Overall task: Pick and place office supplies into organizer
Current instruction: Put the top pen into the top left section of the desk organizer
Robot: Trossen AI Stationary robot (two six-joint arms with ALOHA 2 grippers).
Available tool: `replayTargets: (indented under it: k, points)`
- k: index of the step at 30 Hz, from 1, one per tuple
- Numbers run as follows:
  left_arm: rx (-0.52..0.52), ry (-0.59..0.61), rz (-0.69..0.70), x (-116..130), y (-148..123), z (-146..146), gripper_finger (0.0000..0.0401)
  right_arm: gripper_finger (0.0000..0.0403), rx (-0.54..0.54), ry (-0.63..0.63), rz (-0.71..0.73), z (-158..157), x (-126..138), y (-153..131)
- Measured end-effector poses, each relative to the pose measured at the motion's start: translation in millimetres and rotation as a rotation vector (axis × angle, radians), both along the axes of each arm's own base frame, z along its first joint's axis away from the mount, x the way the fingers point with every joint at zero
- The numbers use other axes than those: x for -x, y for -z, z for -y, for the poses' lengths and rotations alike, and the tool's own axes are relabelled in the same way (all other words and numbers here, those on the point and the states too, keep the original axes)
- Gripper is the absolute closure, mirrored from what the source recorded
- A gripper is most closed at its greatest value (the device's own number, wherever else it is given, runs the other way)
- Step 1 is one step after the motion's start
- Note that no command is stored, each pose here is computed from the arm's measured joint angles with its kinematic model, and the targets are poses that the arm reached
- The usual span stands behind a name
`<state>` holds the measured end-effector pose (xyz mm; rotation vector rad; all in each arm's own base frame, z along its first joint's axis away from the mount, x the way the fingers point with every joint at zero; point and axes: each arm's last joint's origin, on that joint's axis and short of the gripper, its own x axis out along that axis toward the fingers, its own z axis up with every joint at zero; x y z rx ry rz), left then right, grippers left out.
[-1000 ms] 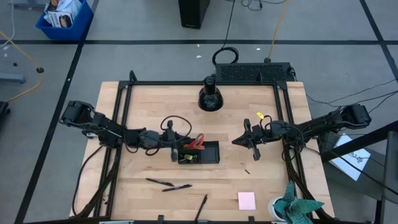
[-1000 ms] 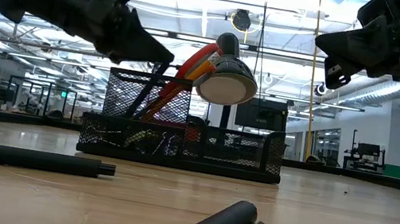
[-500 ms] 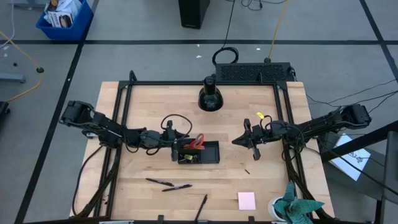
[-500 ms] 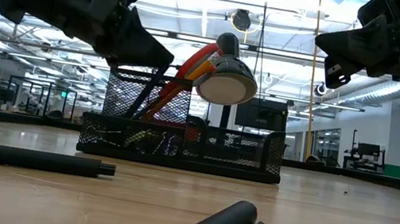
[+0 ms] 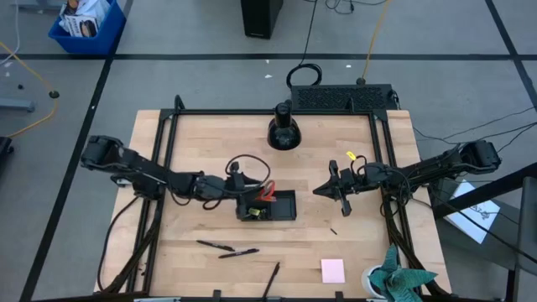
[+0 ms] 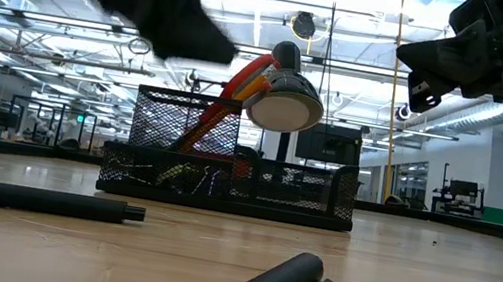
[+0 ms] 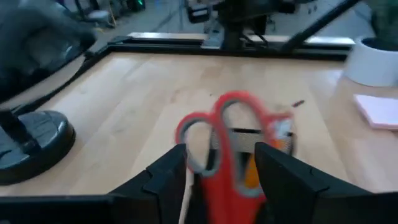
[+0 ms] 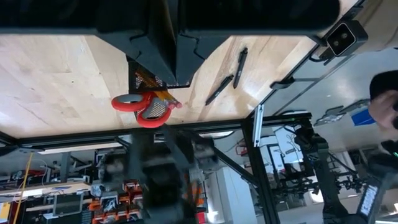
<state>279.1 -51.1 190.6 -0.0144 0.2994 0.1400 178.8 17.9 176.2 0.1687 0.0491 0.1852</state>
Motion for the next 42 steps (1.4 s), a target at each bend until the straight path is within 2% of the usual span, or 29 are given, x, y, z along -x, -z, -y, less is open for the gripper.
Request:
replayTargets:
  k: [2,4,7,9,13,16,19,24,29,42]
  points:
    - [0.0,0.023,-0.056,-3,-23,10,0.0207,0.0403,0.0,0.0,-0.004,0,0,0]
    - [0.021,0.017,-0.186,4,-41,20,0.0209,0.0403,0.0,-0.001,-0.017,0,0,2]
    - [0.07,0.02,-0.375,16,-61,43,0.0212,0.0403,0.002,-0.006,-0.053,-1,0,5]
    - [0.081,0.029,-0.51,32,-64,59,0.0216,0.0403,0.003,-0.007,-0.059,-1,1,6]
    - [0.129,0.082,-0.692,58,-48,90,0.023,0.0403,0.004,-0.021,-0.067,-4,1,6]
    - [0.172,0.111,-0.735,71,-37,107,0.0246,0.0403,0.004,-0.034,-0.065,-6,1,6]
    - [0.19,0.087,-0.77,78,-26,117,0.0261,0.0403,0.003,-0.035,-0.053,-7,1,5]
    - [0.183,0.116,-0.803,69,-5,131,0.0278,0.0403,0.001,-0.031,-0.033,-6,1,3]
    - [0.204,0.142,-0.932,60,21,135,0.0277,0.0403,0.001,-0.031,-0.032,-6,1,3]
    - [0.131,0.192,-1.063,51,53,136,0.0277,0.0403,0.001,-0.029,-0.033,-6,1,3]
